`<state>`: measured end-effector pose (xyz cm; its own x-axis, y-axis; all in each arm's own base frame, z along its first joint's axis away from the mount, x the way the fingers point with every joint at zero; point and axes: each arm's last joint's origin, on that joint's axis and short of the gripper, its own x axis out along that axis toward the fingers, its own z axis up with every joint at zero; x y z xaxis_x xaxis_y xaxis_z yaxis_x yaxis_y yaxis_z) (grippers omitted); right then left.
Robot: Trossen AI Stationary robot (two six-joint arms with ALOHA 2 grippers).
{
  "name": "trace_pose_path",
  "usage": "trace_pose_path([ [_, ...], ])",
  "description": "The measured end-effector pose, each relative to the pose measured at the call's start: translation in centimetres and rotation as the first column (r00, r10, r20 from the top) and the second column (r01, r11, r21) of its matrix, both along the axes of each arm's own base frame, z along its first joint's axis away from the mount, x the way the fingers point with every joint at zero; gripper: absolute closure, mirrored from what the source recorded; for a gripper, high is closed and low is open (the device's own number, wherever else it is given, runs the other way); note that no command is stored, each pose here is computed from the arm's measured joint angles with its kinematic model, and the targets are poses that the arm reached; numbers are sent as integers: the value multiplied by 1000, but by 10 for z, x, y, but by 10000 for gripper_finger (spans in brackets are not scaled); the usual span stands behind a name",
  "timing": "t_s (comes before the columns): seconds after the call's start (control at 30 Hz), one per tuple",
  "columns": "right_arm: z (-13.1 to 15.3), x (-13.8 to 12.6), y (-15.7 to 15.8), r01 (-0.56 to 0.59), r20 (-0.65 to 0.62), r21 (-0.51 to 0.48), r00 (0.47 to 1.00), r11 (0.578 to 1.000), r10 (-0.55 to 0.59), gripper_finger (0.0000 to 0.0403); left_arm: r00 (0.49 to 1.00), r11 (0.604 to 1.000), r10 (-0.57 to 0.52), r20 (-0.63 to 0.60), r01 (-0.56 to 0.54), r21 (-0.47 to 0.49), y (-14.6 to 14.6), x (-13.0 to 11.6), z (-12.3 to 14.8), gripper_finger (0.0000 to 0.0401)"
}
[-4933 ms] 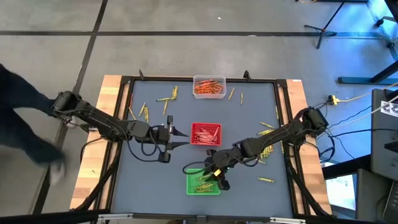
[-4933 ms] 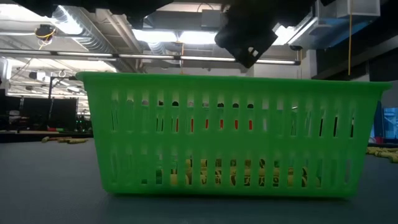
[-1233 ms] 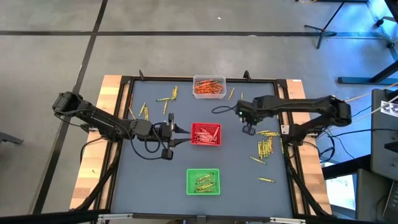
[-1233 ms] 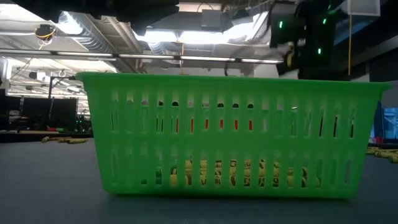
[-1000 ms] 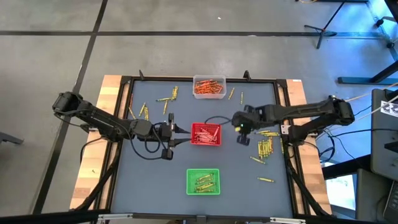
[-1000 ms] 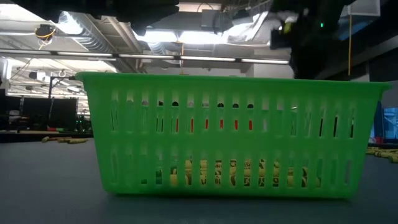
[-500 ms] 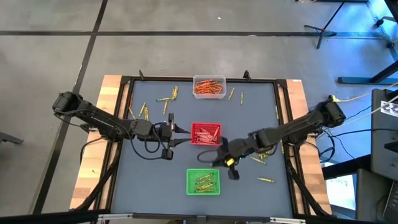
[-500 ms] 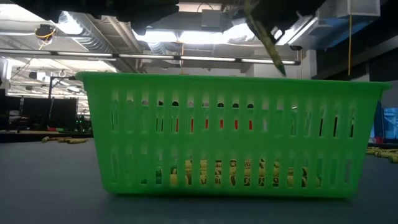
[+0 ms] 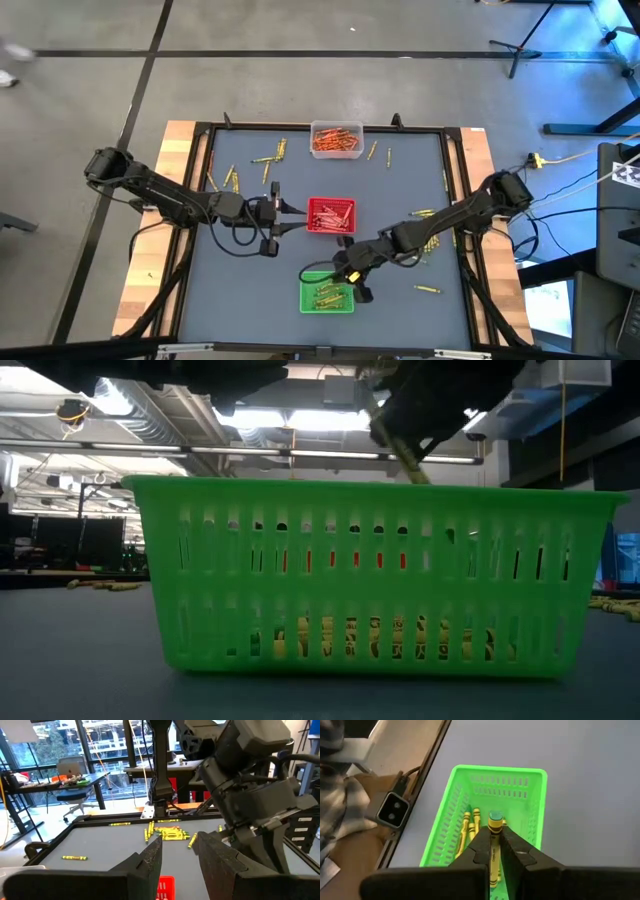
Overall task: Sort crayons
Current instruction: Put the green crayon into the green bin, then put the yellow crayon into the green bin
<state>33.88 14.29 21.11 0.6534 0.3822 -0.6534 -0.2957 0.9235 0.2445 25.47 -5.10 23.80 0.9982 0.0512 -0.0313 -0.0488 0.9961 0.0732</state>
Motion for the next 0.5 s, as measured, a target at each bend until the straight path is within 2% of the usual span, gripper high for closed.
trace_pose_path([
  [0.1, -1, 2, -3, 15, -4, 3, 1000, 1000, -15, 360, 1000, 1000, 0, 3, 0, -1, 0, 0, 0, 292],
  [0.3, 4, 0, -6, 17, 6, -7, 1000, 1000, -17, 262, 1000, 1000, 2, 24, -1, -12, 0, 0, 2, 292],
  [0.4, 14, -8, -10, 47, 7, -58, 999, 997, -46, 233, 999, 1000, 16, 30, -16, -22, 4, 1, 3, 289],
  [0.5, 26, -23, -13, 82, 8, -142, 997, 986, -81, 226, 998, 997, 51, 21, -49, -52, 12, 3, 2, 274],
])
